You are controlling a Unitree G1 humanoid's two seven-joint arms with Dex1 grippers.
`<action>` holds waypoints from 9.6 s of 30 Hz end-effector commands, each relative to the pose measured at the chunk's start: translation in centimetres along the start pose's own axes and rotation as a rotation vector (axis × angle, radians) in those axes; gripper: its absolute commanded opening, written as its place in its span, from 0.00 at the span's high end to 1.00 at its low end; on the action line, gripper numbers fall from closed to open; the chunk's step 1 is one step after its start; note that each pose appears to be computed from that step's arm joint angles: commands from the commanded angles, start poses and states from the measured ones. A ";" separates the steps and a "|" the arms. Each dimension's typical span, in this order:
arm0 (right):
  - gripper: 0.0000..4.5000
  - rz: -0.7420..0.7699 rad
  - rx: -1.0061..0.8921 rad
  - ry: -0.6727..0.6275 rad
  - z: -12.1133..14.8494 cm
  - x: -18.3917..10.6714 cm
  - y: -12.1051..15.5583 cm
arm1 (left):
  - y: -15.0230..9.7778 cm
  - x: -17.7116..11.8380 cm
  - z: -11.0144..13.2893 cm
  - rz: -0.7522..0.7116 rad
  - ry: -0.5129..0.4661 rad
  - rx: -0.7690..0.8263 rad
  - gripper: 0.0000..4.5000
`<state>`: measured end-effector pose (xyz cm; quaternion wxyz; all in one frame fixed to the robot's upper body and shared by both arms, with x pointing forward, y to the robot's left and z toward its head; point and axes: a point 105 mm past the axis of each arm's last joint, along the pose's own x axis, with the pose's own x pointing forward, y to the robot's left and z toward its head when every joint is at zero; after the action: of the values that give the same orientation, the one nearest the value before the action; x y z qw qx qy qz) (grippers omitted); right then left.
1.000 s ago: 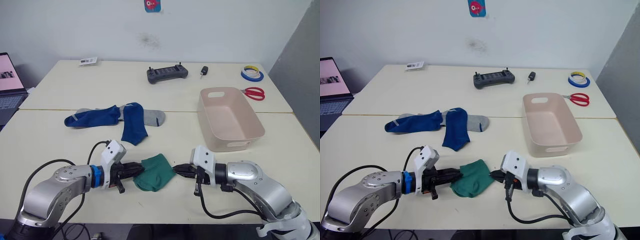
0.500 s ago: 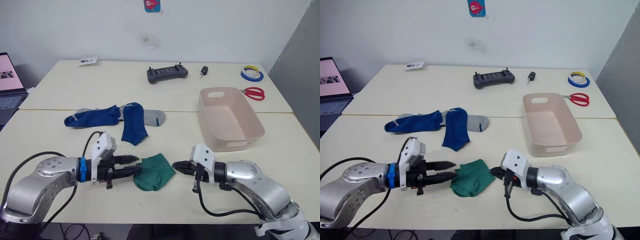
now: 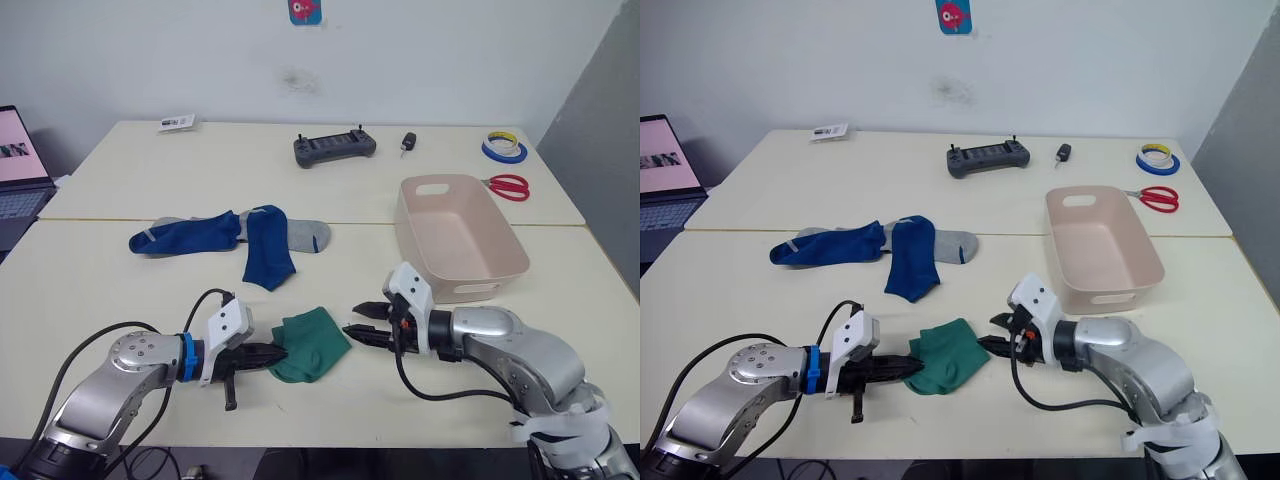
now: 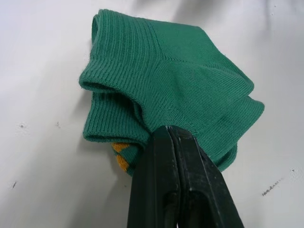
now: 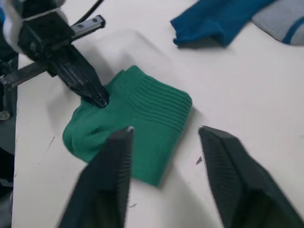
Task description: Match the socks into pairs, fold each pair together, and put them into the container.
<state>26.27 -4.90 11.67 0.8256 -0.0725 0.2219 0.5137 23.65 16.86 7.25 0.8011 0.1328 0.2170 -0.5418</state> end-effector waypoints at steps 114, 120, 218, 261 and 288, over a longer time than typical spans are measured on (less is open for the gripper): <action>0.01 -0.060 -1.110 0.532 7.7 -13.7 -13.6 | -0.7 -1.3 17.0 -0.244 -0.339 0.075 0.00; 0.01 -0.100 -1.000 0.458 8.4 -13.7 -13.1 | -0.9 -1.1 17.0 -0.259 -0.343 0.082 0.00; 0.62 -0.112 -1.333 -0.072 7.5 17.1 0.4 | 2.7 -13.5 3.0 0.368 -0.245 -0.061 0.00; 0.24 0.296 -1.072 -0.036 -1.1 -4.6 -0.3 | 0.5 -6.6 1.8 0.066 -0.191 0.033 0.00; 0.39 0.153 -0.683 0.147 -4.7 3.2 2.7 | -2.2 -6.5 2.3 -0.080 -0.150 0.094 0.00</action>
<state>23.17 -1.88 7.37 0.6845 -0.3575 0.0692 0.6316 19.84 20.10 11.95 0.7855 0.1077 0.1496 -0.5907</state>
